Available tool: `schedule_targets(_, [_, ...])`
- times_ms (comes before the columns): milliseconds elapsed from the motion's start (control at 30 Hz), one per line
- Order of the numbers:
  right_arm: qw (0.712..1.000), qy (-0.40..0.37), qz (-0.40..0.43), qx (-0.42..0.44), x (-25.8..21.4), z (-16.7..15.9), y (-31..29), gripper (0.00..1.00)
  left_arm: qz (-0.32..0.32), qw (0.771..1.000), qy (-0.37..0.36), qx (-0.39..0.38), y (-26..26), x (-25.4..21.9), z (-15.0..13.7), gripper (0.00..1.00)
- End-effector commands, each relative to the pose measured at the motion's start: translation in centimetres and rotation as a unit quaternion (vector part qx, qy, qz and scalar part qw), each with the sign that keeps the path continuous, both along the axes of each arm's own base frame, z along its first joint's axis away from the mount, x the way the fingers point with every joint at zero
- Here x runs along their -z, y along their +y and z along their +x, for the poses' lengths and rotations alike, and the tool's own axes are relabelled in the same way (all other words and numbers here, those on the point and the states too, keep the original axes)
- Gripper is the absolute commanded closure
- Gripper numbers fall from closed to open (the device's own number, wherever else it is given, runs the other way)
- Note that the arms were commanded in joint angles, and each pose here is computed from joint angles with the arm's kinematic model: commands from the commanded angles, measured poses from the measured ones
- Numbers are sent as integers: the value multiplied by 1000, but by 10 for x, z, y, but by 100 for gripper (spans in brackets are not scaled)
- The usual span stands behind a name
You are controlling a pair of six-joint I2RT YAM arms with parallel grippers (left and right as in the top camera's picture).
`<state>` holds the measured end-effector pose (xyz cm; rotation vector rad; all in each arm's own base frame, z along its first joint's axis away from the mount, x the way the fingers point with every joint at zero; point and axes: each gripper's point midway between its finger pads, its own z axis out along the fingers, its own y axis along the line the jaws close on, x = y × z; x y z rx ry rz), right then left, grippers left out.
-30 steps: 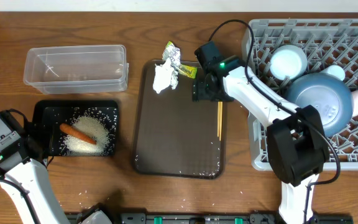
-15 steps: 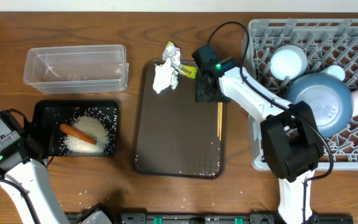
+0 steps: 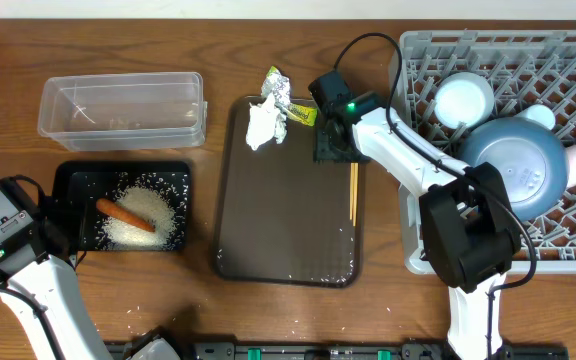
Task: Sort waste into correct bins and load items into the dishwasher rack
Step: 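Move the right gripper toward the chopsticks on the tray, then grasp one wooden chopstick with the right gripper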
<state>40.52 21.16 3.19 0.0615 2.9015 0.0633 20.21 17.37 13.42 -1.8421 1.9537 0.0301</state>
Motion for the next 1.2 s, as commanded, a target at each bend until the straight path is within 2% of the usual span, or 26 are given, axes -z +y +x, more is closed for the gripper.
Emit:
schedule_targets(0, [1000,-1,-11,14,6,2,-6,34,7,1000,-4,-2,4,-6,2,2])
schedule_targets(1167, [999,23,-32,22,38,-3,-11,32,7,1000,-4,-2,4,-6,2,2])
